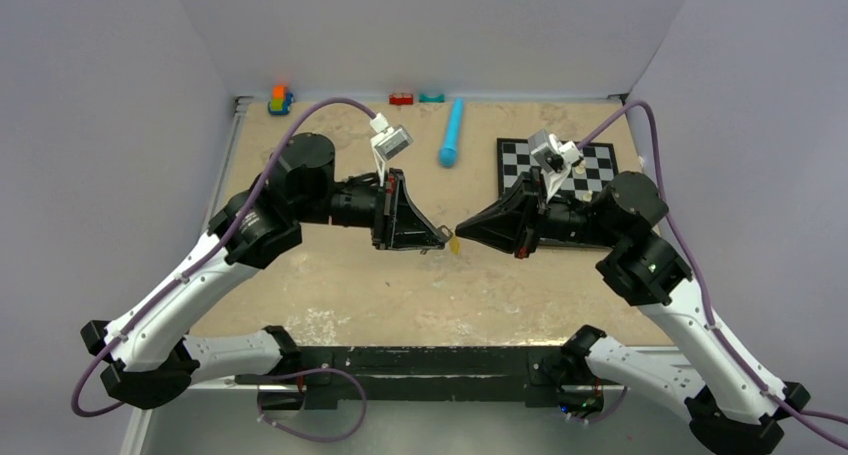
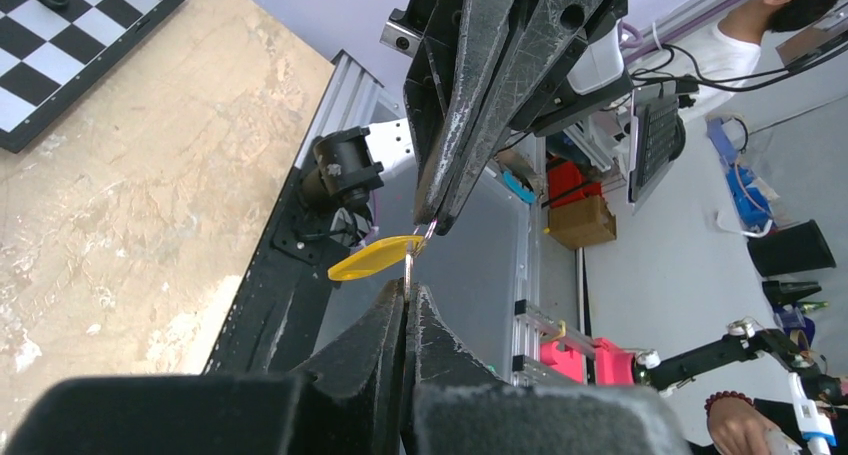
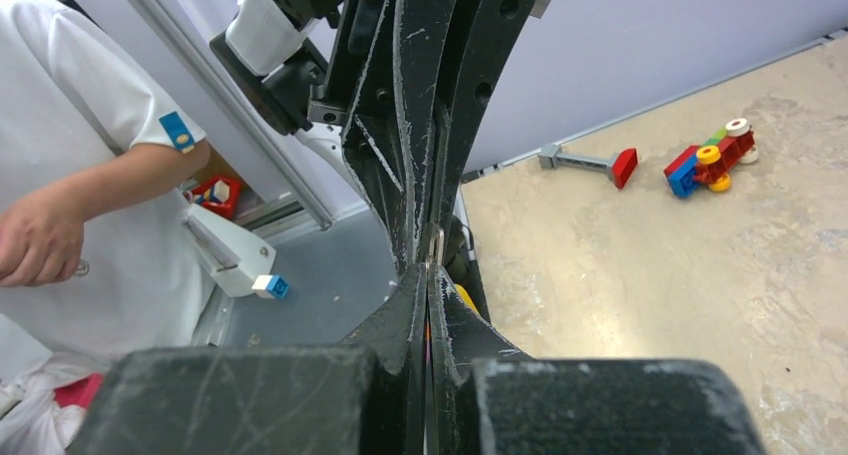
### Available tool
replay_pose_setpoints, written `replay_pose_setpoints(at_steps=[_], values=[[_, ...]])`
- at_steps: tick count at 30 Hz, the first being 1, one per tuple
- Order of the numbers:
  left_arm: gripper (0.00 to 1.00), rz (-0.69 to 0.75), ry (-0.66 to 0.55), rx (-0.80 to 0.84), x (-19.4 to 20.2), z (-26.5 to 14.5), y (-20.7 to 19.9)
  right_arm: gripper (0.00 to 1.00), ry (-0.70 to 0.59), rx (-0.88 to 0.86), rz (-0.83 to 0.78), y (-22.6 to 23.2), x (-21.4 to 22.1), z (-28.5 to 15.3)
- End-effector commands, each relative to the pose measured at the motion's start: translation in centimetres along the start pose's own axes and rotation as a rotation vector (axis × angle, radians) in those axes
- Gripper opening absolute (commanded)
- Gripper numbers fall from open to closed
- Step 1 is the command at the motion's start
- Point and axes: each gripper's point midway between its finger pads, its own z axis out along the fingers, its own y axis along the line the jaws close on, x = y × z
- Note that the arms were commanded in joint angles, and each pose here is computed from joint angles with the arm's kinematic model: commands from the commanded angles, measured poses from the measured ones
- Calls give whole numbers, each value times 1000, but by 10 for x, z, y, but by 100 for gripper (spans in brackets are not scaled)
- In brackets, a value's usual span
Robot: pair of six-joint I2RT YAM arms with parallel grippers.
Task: Remove the keys from the keyring
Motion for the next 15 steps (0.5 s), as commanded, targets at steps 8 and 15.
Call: replay_pose_setpoints(at_steps=[8, 15], values=[[0, 26, 30, -11, 7, -16, -8, 0, 48, -18, -7, 1, 9, -1], [0, -1, 65, -67, 17, -17, 4, 0, 120, -1, -49, -9, 10, 5]])
